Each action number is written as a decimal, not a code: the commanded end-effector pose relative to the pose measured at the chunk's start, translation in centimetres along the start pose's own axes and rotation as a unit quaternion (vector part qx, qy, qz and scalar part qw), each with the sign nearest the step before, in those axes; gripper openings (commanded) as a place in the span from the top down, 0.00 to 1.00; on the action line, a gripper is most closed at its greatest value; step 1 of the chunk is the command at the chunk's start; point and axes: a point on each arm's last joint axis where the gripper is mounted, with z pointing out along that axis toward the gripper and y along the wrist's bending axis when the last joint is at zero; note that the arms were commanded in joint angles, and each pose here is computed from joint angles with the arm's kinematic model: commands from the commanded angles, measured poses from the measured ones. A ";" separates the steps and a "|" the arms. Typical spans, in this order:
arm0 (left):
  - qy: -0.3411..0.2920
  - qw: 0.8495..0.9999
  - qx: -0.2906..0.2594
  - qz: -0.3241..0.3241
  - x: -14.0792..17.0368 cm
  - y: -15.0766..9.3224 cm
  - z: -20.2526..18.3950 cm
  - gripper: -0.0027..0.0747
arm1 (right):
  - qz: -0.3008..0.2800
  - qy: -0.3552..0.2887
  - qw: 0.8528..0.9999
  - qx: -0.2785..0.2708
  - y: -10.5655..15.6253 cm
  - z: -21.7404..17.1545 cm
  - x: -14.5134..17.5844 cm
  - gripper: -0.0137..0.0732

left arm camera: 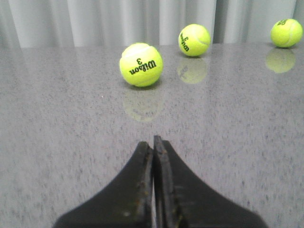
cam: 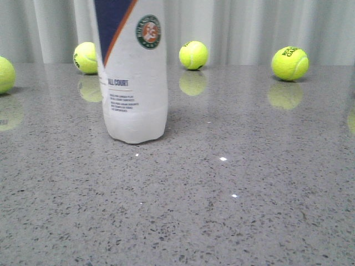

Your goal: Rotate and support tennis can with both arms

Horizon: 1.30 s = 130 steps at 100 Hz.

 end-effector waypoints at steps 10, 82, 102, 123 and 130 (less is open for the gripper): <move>-0.039 0.999 -0.006 -0.004 0.9 0.0 -0.5 0.99 | -0.009 -0.046 0.999 -0.007 0.2 -0.2 -1.3 0.91; -0.041 0.999 -0.011 -0.005 0.8 0.1 -0.6 0.99 | -0.009 -0.045 0.999 -0.007 0.2 -0.2 -1.3 0.91; -0.041 0.999 -0.011 -0.005 0.8 0.1 -0.6 0.99 | -0.009 -0.045 0.999 -0.007 0.2 -0.2 -1.3 0.91; -0.041 0.999 -0.011 -0.005 0.8 0.1 -0.6 0.99 | -0.009 -0.045 0.999 -0.007 0.2 -0.2 -1.3 0.91; -0.041 0.999 -0.011 -0.005 0.8 0.1 -0.6 0.99 | -0.010 -0.047 0.999 -0.008 0.2 -0.2 -1.4 0.91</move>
